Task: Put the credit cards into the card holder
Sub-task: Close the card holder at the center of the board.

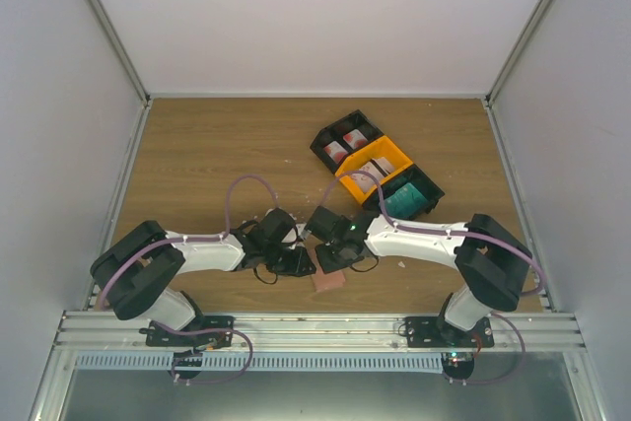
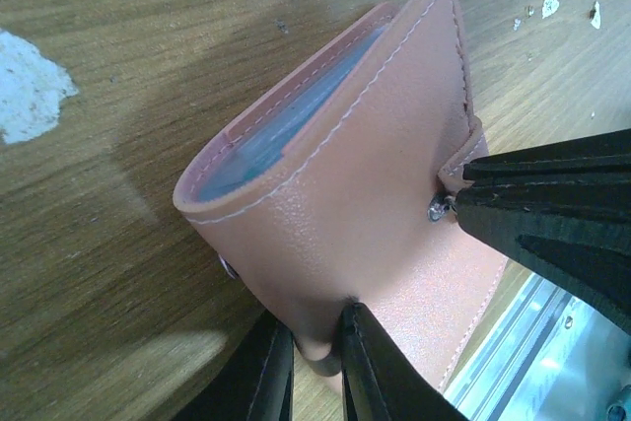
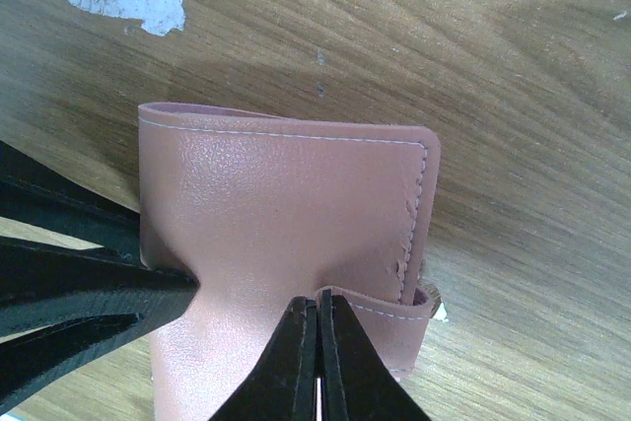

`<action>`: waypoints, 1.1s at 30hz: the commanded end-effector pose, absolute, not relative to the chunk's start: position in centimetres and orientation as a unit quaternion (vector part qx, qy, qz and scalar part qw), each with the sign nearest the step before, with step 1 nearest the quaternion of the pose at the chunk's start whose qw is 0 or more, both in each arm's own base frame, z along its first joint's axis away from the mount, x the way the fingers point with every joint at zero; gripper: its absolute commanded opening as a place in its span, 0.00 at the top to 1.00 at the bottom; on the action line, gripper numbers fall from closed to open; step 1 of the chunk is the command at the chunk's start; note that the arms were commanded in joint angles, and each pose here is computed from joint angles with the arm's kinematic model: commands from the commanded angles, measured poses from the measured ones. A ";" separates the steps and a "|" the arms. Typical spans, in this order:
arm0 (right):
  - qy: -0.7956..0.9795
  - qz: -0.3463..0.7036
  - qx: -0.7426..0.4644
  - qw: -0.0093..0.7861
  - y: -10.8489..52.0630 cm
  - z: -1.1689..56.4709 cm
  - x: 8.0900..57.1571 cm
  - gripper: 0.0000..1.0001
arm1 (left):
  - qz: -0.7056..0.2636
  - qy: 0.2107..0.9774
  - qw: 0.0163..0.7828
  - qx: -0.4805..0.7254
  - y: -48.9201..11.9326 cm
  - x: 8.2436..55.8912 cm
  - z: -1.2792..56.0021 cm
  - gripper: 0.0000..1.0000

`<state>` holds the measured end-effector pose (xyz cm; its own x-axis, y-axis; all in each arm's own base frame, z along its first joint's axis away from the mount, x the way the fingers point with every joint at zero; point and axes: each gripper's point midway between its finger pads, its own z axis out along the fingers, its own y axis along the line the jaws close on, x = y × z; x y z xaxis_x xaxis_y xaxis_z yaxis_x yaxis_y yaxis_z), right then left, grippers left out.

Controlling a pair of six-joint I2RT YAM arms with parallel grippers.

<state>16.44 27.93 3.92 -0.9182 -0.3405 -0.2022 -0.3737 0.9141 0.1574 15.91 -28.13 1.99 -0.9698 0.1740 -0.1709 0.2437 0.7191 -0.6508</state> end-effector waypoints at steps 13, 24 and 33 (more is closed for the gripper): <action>0.973 0.063 -0.219 0.025 28.6 0.9 13.2 0.99 | -0.358 0.929 0.018 0.089 -27.6 14.4 -0.1 0.92; 0.976 0.060 -0.209 0.000 29.7 -0.9 11.7 1.00 | -0.410 0.911 0.000 0.040 -27.6 13.6 0.2 0.99; 0.979 0.054 -0.198 -0.017 29.7 -2.6 10.8 0.99 | -0.422 0.906 0.001 0.025 -27.3 13.7 0.5 0.99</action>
